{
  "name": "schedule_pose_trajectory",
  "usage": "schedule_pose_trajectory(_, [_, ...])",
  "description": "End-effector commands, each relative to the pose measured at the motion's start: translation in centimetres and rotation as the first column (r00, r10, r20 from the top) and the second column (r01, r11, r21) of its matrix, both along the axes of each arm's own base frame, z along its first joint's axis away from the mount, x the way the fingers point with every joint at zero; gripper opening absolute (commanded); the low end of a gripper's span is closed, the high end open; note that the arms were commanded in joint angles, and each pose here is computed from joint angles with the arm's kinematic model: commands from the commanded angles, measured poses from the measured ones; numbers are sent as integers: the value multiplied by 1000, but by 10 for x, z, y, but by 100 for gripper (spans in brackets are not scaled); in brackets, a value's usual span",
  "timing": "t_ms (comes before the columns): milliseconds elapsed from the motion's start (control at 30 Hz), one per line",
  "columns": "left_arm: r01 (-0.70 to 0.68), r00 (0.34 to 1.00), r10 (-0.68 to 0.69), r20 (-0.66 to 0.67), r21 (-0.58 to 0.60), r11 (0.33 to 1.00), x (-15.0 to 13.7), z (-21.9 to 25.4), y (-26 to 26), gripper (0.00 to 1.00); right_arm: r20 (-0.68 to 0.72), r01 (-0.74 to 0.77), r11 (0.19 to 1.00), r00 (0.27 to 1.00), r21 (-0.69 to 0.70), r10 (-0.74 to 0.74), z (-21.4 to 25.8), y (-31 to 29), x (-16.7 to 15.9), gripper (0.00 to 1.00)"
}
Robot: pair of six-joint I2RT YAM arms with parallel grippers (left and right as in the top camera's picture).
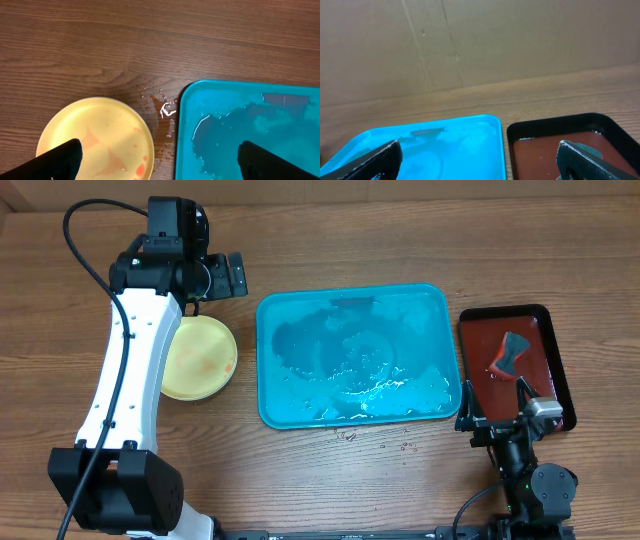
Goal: Clean dirty plates on tray and stack at the side
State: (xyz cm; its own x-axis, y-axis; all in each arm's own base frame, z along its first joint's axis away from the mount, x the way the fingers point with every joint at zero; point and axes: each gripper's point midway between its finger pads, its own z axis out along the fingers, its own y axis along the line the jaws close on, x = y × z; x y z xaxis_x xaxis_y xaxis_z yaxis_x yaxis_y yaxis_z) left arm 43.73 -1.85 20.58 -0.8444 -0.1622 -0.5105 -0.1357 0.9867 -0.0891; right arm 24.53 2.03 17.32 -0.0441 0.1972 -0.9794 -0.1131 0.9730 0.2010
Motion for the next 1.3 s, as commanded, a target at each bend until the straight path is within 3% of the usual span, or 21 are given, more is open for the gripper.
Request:
schedule_pose_trajectory(0, [-5, 1000, 5, 31, 14, 1000, 4, 10, 4, 100, 5, -3, 1000, 1000, -4, 3, -2, 1, 0, 100])
schedule_pose_trajectory(267, [18, 947, -22, 322, 14, 1000, 1, 76, -1, 99, 5, -3, 1000, 1000, -4, 3, -2, 1, 0, 100])
schedule_pose_trajectory(467, [56, 843, -89, 530, 78, 995, -47, 97, 1, 100, 5, -3, 1000, 1000, -4, 3, -2, 1, 0, 100])
schedule_pose_trajectory(633, [80, 771, -149, 619, 138, 987, -98, 86, 2, 100, 5, -3, 1000, 1000, -4, 3, -2, 1, 0, 100])
schedule_pose_trajectory(900, [57, 599, -226, 768, 241, 969, -155, 64, 6, 100, 5, -3, 1000, 1000, -4, 3, -2, 1, 0, 100])
schedule_pose_trajectory(1100, [24, 504, -264, 823, 292, 956, -177, 42, 7, 100, 5, -3, 1000, 1000, -4, 4, -2, 1, 0, 100])
schedule_pose_trajectory(1267, [9, 477, -299, 827, 335, 942, -186, 18, 9, 99, 5, -3, 1000, 1000, -4, 3, -2, 1, 0, 100])
